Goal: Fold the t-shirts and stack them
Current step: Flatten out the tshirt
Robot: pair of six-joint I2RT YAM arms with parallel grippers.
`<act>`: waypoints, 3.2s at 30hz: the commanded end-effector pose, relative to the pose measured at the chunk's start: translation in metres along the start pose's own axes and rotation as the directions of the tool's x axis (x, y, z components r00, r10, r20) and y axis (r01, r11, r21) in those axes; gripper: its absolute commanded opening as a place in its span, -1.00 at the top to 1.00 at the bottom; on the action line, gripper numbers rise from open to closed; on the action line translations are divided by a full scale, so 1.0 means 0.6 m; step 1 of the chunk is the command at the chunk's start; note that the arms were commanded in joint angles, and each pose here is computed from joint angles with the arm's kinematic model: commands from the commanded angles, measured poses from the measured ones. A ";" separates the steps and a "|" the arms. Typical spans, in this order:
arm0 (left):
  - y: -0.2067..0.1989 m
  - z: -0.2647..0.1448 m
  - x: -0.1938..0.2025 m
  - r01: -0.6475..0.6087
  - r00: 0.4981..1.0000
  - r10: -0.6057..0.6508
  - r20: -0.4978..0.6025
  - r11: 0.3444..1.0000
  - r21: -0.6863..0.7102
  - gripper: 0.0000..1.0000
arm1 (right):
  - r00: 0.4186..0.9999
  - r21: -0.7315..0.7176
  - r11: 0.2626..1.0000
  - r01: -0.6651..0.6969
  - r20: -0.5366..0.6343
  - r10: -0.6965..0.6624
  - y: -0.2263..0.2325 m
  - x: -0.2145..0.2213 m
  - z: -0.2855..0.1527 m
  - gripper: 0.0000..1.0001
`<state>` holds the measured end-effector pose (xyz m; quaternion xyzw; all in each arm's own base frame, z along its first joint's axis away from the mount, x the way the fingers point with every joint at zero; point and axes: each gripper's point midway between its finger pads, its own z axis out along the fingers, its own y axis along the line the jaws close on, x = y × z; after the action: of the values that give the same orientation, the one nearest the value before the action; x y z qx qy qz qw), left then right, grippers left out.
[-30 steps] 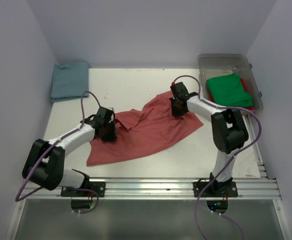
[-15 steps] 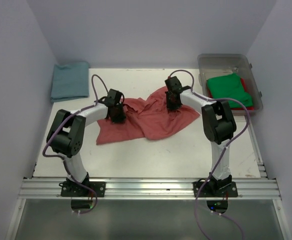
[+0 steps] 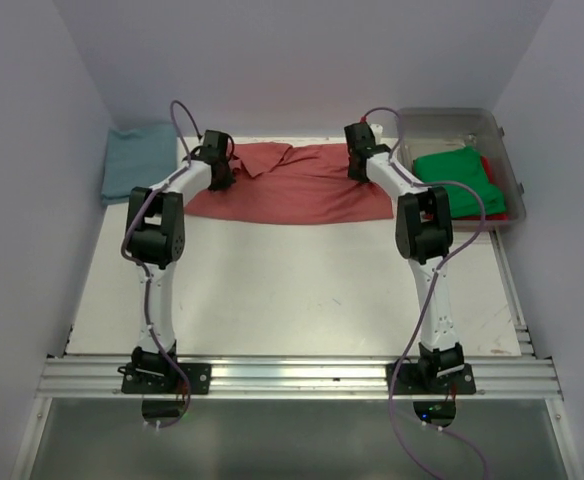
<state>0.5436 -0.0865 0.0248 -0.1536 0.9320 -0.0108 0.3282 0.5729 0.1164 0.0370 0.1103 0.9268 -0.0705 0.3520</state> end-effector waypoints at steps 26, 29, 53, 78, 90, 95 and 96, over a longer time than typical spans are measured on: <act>0.108 -0.372 -0.026 -0.043 0.981 0.031 0.190 0.997 0.059 1.00 | 0.972 -0.027 0.996 0.091 0.219 -0.083 -0.117 -0.028 -0.302 1.00; 0.125 -0.384 0.031 -0.075 0.991 0.066 0.120 0.995 0.068 1.00 | 0.988 0.015 0.993 0.115 0.103 -0.116 -0.148 0.038 -0.304 1.00; 0.183 -0.503 0.352 -0.001 0.938 0.072 -0.338 0.979 0.205 1.00 | 0.933 -0.003 0.980 0.198 -0.307 -0.189 -0.223 0.293 -0.378 1.00; 0.194 -0.581 0.349 0.085 0.950 -0.026 -0.311 0.981 0.175 1.00 | 0.921 0.063 0.976 0.210 -0.347 -0.176 -0.268 0.339 -0.430 1.00; 0.196 -0.618 0.361 0.125 0.946 -0.059 -0.318 0.973 0.192 1.00 | 0.925 0.036 0.987 0.157 -0.355 -0.134 -0.274 0.329 -0.483 1.00; 0.188 -0.646 0.326 0.147 0.969 -0.093 -0.230 0.962 0.229 0.70 | 0.935 -0.004 0.992 0.128 -0.334 -0.122 -0.270 0.307 -0.516 0.62; 0.193 -0.651 0.309 0.143 0.978 -0.104 -0.181 0.966 0.216 0.51 | 0.941 -0.007 0.992 0.128 -0.316 -0.123 -0.272 0.300 -0.521 0.00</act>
<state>0.1259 -0.0639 0.1706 -0.1564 0.9557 -0.1407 0.2059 0.2064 0.0507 0.1298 0.0656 0.9775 -0.1009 0.1730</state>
